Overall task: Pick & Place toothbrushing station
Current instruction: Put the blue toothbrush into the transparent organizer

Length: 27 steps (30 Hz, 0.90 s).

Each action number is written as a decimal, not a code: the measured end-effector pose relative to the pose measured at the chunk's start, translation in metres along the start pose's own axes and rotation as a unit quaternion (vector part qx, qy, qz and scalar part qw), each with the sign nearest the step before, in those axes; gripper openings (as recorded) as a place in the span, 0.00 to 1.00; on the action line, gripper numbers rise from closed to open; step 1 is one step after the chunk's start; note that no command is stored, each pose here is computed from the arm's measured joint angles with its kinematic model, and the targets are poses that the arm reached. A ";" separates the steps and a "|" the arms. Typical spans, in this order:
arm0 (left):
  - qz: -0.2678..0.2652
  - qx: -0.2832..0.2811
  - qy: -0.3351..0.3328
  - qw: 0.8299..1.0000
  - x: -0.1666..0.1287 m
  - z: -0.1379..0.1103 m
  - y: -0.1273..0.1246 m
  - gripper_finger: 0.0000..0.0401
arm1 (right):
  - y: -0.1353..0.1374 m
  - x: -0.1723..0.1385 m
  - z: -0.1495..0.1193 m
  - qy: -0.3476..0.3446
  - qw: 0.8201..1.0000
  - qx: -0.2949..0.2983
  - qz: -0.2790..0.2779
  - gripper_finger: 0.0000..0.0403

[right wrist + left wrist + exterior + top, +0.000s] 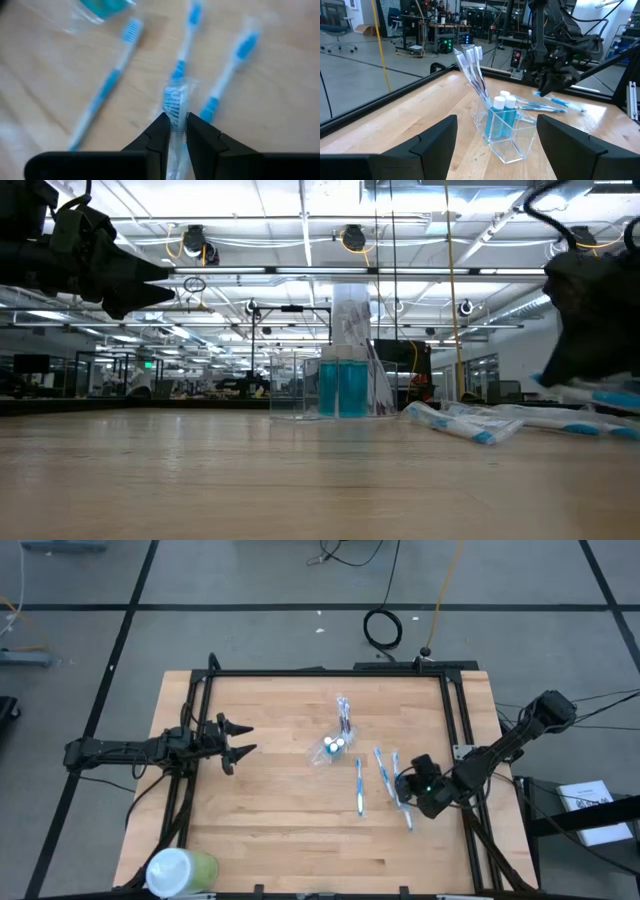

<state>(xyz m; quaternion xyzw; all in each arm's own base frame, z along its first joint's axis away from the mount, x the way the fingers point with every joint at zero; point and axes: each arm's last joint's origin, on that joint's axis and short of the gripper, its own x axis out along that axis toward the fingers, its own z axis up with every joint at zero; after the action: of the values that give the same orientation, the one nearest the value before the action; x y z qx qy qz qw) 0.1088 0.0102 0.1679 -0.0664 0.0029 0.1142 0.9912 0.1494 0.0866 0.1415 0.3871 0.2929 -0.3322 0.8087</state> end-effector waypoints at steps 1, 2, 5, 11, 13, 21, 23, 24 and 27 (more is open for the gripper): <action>0.000 0.000 0.000 1.000 0.000 0.000 0.000 0.70 | 0.002 0.000 0.001 -0.006 1.000 -0.005 0.011 0.12; 0.000 0.000 0.000 1.000 0.000 0.000 0.000 0.70 | 0.005 -0.001 0.001 -0.013 1.000 -0.008 0.022 0.12; 0.000 0.000 0.001 1.000 0.000 0.000 0.000 0.70 | 0.013 -0.002 0.002 -0.037 0.997 -0.025 0.057 0.12; 0.000 0.000 0.000 1.000 0.000 0.000 0.000 0.70 | 0.032 -0.005 0.008 -0.089 0.986 -0.069 0.125 0.12; 0.000 0.000 0.000 1.000 0.000 0.000 0.000 0.70 | 0.038 -0.005 0.011 -0.109 0.980 -0.084 0.141 0.12; 0.000 0.000 0.000 1.000 0.000 0.000 0.000 0.70 | 0.057 -0.006 0.030 -0.184 0.951 -0.172 0.178 0.12; 0.000 0.000 0.000 1.000 0.000 0.000 0.000 0.70 | 0.060 -0.005 0.036 -0.205 0.943 -0.193 0.179 0.12; 0.000 0.000 0.000 1.000 0.000 0.000 0.000 0.70 | 0.061 -0.005 0.038 -0.215 0.939 -0.202 0.179 0.12; 0.000 0.000 0.000 1.000 0.000 0.000 0.000 0.70 | 0.065 -0.003 0.045 -0.243 0.928 -0.224 0.175 0.12</action>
<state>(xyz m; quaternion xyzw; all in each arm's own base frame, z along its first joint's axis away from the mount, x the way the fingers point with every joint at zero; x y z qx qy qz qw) 0.1088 0.0102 0.1679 -0.0664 0.0029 0.1144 0.9912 0.2076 0.0815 0.1956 0.1489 0.0820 -0.1951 0.9659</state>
